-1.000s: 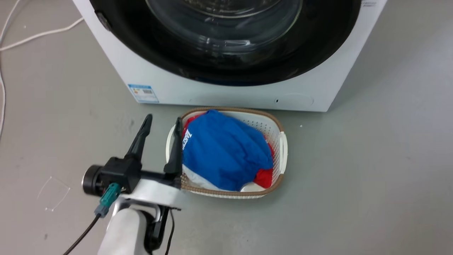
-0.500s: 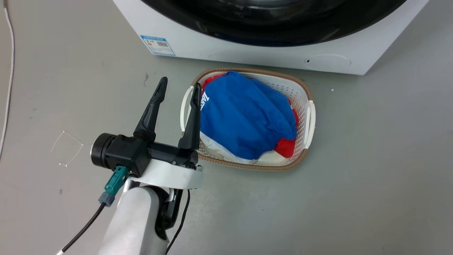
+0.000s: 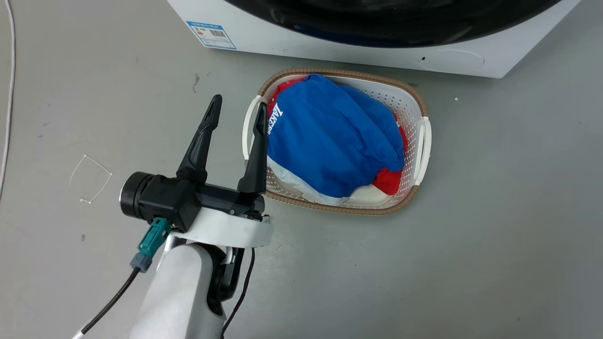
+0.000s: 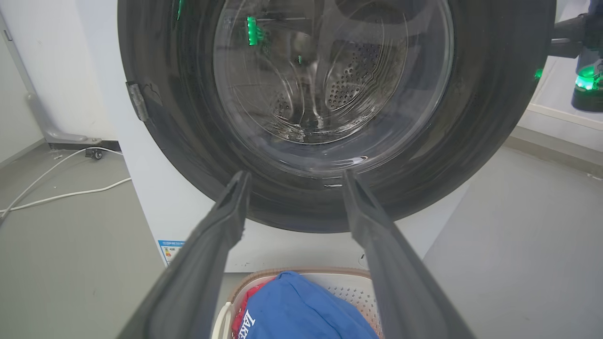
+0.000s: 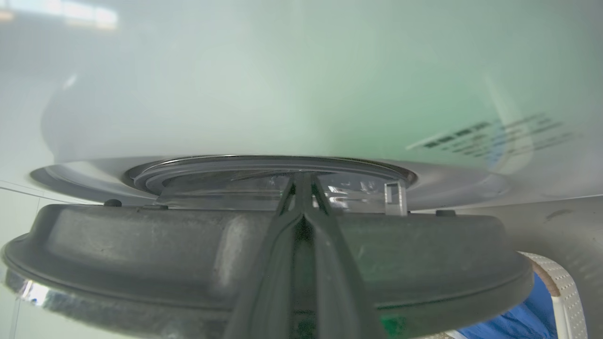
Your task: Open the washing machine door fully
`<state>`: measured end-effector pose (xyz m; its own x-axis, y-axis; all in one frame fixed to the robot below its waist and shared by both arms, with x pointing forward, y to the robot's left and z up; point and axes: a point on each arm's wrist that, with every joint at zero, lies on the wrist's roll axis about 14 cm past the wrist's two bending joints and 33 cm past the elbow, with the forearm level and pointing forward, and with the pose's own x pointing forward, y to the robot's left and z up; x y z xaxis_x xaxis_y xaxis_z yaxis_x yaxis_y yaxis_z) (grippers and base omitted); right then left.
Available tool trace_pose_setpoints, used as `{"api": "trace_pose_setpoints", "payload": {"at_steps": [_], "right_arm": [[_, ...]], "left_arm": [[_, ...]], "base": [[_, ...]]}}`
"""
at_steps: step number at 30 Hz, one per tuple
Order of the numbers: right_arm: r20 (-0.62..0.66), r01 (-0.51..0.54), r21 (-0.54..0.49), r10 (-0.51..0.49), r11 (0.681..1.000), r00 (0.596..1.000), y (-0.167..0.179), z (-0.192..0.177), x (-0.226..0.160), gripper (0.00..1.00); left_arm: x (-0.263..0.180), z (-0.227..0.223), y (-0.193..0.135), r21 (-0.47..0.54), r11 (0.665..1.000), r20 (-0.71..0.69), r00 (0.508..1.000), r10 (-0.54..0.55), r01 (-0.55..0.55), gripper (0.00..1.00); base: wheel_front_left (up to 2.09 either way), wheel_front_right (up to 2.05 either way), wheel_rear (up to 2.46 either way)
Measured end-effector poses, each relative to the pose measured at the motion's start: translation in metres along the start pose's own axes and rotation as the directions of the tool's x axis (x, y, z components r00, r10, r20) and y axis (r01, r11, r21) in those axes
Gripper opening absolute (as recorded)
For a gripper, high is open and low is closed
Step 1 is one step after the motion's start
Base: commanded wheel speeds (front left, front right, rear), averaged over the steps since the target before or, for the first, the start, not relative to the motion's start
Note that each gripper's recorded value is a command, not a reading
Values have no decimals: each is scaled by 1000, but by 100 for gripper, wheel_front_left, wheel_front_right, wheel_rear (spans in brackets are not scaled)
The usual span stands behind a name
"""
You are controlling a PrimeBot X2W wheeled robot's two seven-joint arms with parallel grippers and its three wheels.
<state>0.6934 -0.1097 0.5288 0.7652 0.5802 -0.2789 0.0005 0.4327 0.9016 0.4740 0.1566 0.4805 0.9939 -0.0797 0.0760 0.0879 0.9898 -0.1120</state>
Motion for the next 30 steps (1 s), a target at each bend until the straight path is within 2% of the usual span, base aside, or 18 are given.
{"api": "trace_pose_setpoints", "payload": {"at_steps": [11,17,30], "right_arm": [[-128,14,10,-12,1000,992,-3,-32,-23,0],[-244,-3,21,8,1000,970,4,-79,-46,0],[-387,-84,46,96,995,917,31,-162,-100,0]], "left_arm": [[-2,17,-7,4,1000,36,999,-18,18,100],[-17,28,-16,2,999,46,998,-37,37,100],[-60,46,-27,9,998,60,996,-60,60,100]], "base": [[0,0,0],[0,0,0],[0,0,0]]}}
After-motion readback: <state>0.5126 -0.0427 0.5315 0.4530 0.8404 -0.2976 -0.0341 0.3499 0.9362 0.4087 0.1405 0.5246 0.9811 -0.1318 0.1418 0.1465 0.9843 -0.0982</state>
